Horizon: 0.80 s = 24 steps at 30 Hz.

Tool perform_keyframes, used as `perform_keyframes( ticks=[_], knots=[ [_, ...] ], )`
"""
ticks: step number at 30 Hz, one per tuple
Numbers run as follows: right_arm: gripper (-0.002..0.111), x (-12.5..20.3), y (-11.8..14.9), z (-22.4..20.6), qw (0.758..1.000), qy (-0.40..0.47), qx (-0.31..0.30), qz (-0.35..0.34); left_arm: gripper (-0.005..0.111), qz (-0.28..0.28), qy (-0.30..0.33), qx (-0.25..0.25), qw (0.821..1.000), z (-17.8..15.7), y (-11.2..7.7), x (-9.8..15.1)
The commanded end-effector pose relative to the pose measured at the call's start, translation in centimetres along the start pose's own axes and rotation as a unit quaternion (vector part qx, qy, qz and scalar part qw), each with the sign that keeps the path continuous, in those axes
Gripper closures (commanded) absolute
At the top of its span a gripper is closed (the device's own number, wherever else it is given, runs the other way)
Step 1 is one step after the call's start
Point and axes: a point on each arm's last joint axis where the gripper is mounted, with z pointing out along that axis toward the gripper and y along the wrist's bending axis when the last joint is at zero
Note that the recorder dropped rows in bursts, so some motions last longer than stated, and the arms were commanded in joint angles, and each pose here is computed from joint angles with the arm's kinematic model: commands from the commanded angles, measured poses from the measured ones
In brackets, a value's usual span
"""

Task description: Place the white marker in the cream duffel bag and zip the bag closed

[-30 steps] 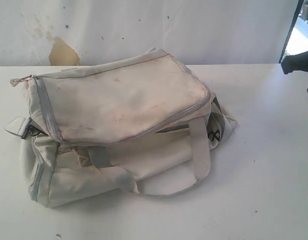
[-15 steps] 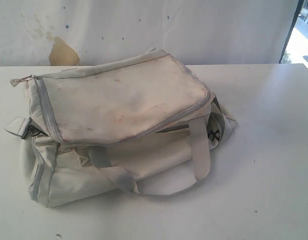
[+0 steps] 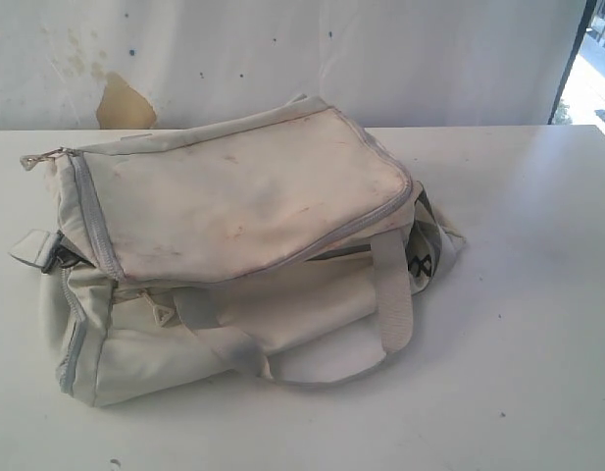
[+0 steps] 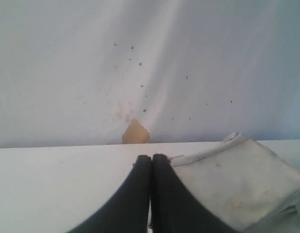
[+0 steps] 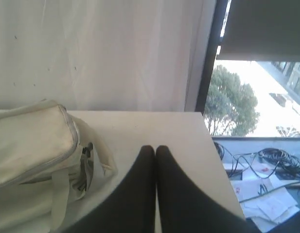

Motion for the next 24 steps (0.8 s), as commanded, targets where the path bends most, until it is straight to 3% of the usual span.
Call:
perform_keyframes(
  ticks=[1,7,12,21,24],
  knots=[
    [0.108,2.0,-0.3,-4.1,0.998,-0.060,0.017,-0.002,0.107,0.005,-0.045,-0.004,0.999,-3.6,-0.3,1.4],
    [0.108,5.2,-0.7,-9.0,0.989,-0.143,0.046,0.000,0.107,-0.008,-0.120,-0.052,0.991,-8.8,0.1,3.9],
    [0.108,5.2,-0.9,-9.7,0.987,-0.154,0.051,0.001,0.107,-0.015,-0.168,-0.094,0.981,-11.8,0.6,5.8],
    [0.108,5.2,-0.8,-9.5,0.987,-0.151,0.047,0.001,0.107,-0.014,-0.198,-0.148,0.969,-13.9,1.3,7.0],
    [0.108,5.2,-0.8,-9.5,0.987,-0.151,0.046,0.002,0.107,-0.013,-0.205,-0.146,0.968,-14.2,1.3,6.9]
  ],
)
